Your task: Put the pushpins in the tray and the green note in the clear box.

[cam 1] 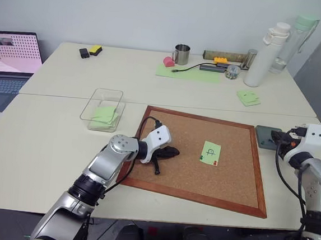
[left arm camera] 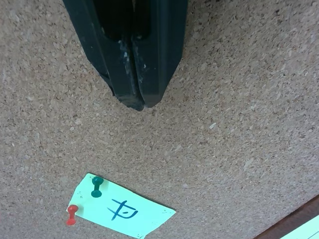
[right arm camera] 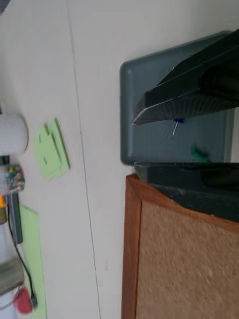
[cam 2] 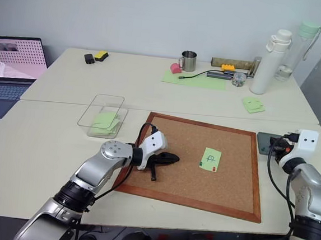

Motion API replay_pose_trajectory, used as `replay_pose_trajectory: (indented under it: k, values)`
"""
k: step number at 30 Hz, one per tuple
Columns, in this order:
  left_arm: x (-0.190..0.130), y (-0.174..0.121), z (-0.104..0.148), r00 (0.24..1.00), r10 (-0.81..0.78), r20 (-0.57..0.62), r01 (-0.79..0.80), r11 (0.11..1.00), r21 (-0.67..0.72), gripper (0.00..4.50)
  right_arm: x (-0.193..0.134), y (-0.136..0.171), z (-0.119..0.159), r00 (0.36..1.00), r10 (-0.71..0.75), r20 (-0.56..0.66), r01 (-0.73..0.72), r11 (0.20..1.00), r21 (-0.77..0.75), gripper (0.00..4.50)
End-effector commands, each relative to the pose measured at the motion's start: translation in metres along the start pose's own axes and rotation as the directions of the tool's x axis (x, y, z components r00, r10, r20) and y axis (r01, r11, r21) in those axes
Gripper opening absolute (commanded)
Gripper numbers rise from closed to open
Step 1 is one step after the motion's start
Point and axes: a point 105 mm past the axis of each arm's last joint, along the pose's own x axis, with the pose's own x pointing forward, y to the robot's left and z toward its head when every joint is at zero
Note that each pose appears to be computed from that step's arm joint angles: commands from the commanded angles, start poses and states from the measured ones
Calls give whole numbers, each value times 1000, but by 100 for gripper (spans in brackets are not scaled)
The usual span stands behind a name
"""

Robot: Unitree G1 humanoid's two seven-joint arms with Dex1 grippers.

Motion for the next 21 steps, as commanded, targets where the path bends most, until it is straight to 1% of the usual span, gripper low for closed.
replay_pose_trajectory:
  k: [1, 3, 5, 9, 13, 18, 21]
  values:
    - [-2, -3, -33, 994, -10, -113, 2, 998, -70, 0, -28, 69, 29, 939, 333, 88, -331, 943, -36, 122]
    - [-1, -4, -33, 993, -16, -113, 8, 998, -68, 0, -41, 97, 18, 900, 434, 43, -432, 901, -48, 122]
    - [0, -5, -32, 994, -22, -110, 15, 998, -67, 0, -51, 116, 7, 874, 486, 0, -485, 872, -68, 122]
    - [3, -4, -30, 994, -31, -106, 24, 998, -61, 0, -59, 137, -16, 850, 522, -75, -527, 843, -109, 122]
    - [4, -4, -28, 994, -38, -105, 32, 998, -56, 0, -58, 146, -27, 849, 523, -82, -529, 842, -108, 122]
    - [6, -4, -26, 994, -48, -103, 42, 998, -53, 0, -49, 144, -39, 863, 494, -104, -504, 855, -120, 122]
    - [7, -5, -26, 994, -52, -101, 47, 998, -53, 0, -47, 146, -49, 858, 497, -132, -512, 850, -126, 122]
